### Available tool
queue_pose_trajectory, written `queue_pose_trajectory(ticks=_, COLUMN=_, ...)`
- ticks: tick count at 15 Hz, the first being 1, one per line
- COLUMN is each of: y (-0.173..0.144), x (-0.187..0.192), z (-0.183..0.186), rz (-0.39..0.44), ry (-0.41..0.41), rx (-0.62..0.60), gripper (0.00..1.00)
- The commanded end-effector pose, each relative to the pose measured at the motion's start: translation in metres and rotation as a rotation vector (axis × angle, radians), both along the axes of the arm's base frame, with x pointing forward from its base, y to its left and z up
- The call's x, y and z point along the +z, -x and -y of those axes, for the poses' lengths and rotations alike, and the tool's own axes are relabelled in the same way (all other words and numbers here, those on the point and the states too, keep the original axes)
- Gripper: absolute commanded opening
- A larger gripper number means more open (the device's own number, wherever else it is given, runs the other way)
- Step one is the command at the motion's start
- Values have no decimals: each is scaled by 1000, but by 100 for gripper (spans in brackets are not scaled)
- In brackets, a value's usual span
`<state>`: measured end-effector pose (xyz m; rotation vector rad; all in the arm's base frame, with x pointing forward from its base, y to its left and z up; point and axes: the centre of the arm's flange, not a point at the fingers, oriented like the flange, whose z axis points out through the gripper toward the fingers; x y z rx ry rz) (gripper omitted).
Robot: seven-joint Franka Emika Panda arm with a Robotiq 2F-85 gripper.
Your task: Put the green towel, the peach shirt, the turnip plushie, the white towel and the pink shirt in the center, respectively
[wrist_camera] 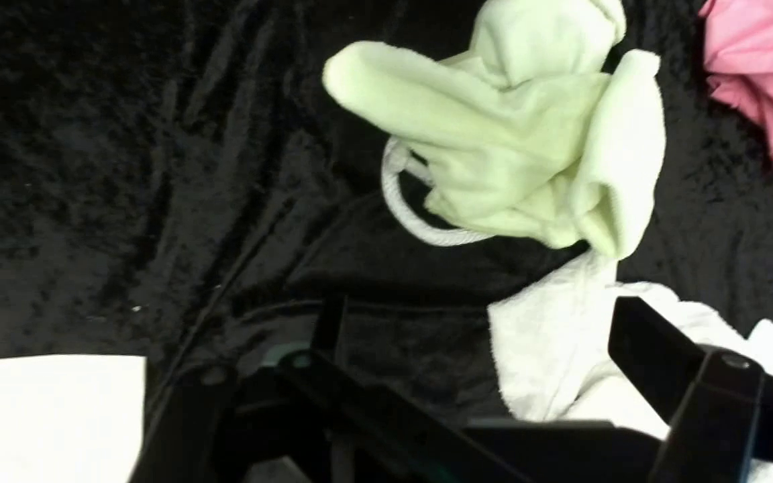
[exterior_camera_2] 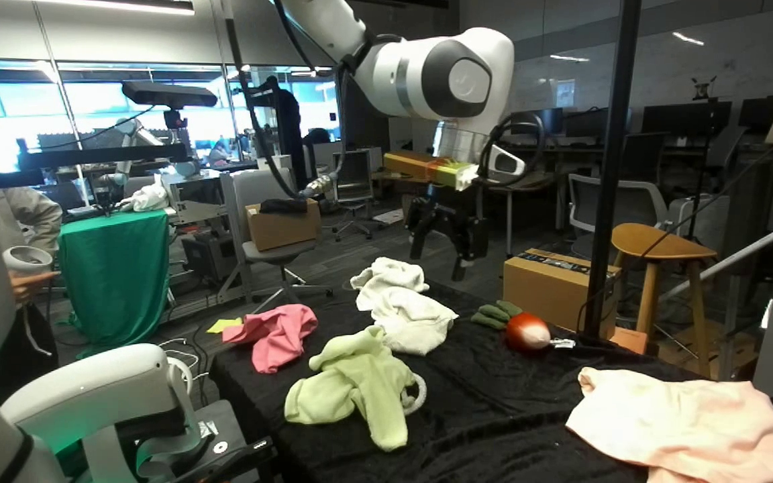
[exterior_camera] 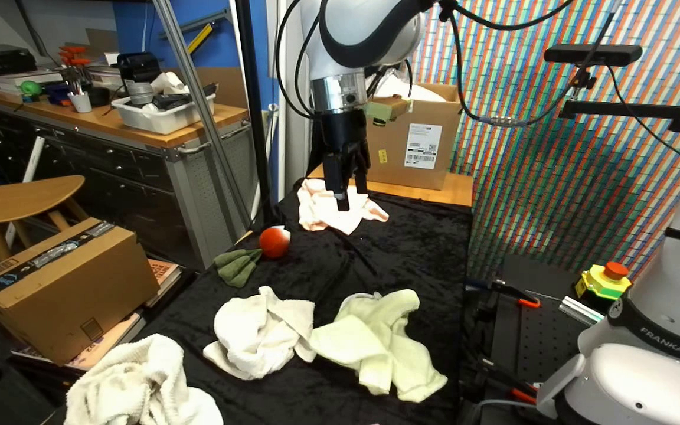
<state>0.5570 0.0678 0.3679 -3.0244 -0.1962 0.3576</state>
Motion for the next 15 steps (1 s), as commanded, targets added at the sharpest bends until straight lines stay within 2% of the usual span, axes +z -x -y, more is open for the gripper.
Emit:
queue_pose_trajectory(ticks=1, y=-66, x=5, z=47, rz=-18, ry=30, rx=-40, gripper=100)
queue_pose_trajectory(ticks=9, y=-145, x=-38, z=133, rz=21, ry=16, rx=-120, gripper=100)
queue_pose_trajectory(ticks=15, y=-182, x=-93, z=175, rz=24, ry=71, rx=-216, gripper=100)
